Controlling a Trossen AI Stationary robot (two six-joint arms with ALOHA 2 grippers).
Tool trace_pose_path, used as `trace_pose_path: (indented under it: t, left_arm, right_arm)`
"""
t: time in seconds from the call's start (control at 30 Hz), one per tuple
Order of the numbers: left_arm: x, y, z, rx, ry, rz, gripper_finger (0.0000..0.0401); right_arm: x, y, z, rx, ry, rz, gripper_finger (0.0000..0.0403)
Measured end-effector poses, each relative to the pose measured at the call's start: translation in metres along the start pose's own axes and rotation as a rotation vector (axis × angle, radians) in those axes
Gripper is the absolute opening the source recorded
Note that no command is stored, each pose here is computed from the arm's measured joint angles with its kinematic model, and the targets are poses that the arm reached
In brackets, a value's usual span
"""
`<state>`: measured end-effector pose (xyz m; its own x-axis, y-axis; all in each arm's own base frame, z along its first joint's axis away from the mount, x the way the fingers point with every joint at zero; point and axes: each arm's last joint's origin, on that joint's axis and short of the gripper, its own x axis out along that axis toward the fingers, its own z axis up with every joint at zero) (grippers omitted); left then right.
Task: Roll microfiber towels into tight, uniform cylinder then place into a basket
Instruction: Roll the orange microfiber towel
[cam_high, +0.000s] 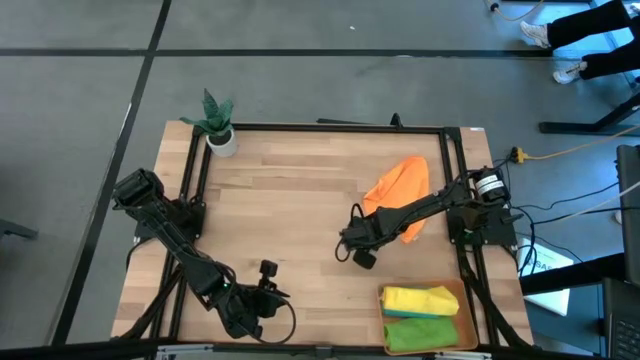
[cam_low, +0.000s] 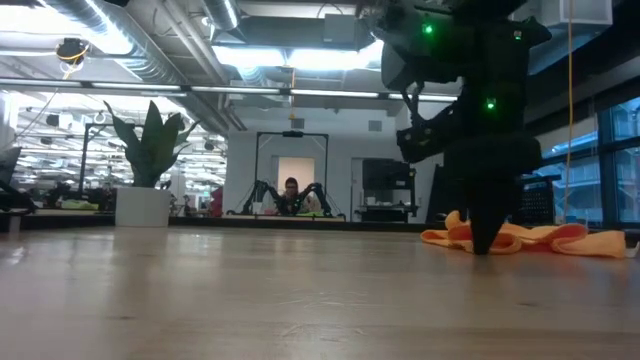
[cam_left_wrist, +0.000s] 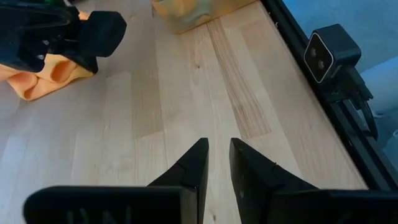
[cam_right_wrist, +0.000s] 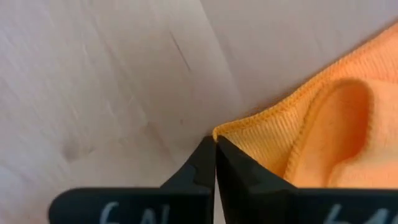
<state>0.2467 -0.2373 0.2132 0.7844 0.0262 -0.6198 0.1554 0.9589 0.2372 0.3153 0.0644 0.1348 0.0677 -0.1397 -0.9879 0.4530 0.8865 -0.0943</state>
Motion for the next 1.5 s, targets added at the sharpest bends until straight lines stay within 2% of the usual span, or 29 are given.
trace_pose_path:
  t: [0.23, 0.4, 0.57, 0.73, 0.9, 1.1, 1.5]
  left_arm:
    - [0.000, 0.000, 0.000, 0.000, 0.000, 0.000, 0.0057]
    - [0.000, 0.000, 0.000, 0.000, -0.001, 0.000, 0.0057]
    - [0.000, 0.000, 0.000, 0.000, -0.001, 0.000, 0.0057]
    - [0.001, 0.001, 0.000, 0.000, 0.000, 0.002, 0.0057]
    - [0.001, 0.001, 0.000, -0.001, 0.001, 0.004, 0.0057]
    - [0.001, 0.001, 0.000, -0.001, 0.001, 0.003, 0.0057]
    - [0.001, 0.001, 0.000, -0.001, 0.002, 0.003, 0.0057]
  right_arm:
    - [-0.003, 0.013, 0.020, 0.031, -0.180, 0.134, 0.0004]
    - [-0.011, 0.033, 0.039, -0.007, -0.376, 0.356, 0.0002]
    - [-0.012, 0.044, 0.054, -0.032, -0.534, 0.452, 0.0002]
    - [0.002, 0.055, 0.064, -0.034, -0.632, 0.518, 0.0001]
    - [0.016, 0.060, 0.065, -0.060, -0.607, 0.580, 0.0001]
    - [0.016, 0.061, 0.065, -0.089, -0.613, 0.579, 0.0006]
    - [0.013, 0.062, 0.067, -0.178, -0.662, 0.574, 0.0073]
